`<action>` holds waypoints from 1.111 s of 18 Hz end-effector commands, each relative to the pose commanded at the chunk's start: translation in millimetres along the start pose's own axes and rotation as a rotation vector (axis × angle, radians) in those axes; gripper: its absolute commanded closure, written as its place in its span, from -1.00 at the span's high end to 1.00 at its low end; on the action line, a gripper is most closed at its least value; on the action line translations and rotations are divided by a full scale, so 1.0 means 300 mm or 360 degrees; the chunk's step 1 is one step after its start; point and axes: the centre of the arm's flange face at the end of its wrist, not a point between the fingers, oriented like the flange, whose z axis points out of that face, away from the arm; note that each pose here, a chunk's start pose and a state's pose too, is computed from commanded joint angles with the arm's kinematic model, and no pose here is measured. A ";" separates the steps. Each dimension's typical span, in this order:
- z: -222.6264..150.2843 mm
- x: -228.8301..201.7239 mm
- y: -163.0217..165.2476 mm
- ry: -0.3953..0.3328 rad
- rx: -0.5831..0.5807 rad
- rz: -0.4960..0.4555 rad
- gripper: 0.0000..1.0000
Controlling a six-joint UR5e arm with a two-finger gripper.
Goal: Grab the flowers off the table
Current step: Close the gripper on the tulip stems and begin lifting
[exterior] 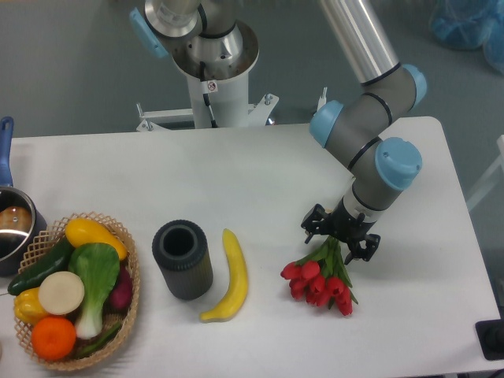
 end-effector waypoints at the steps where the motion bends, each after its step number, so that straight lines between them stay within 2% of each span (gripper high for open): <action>1: 0.003 -0.001 0.001 0.0002 -0.0001 -0.0001 0.83; 4: 0.004 0.000 0.001 0.0005 0.0000 -0.0001 0.36; 7: 0.003 0.001 -0.003 0.0012 0.0016 -0.0001 0.13; 12: 0.002 0.000 -0.002 0.0014 0.0023 -0.0004 -0.05; 18: -0.007 0.000 0.001 0.0017 0.0028 -0.0009 -0.06; 20: -0.014 0.006 0.002 0.0025 0.0024 -0.0012 -0.12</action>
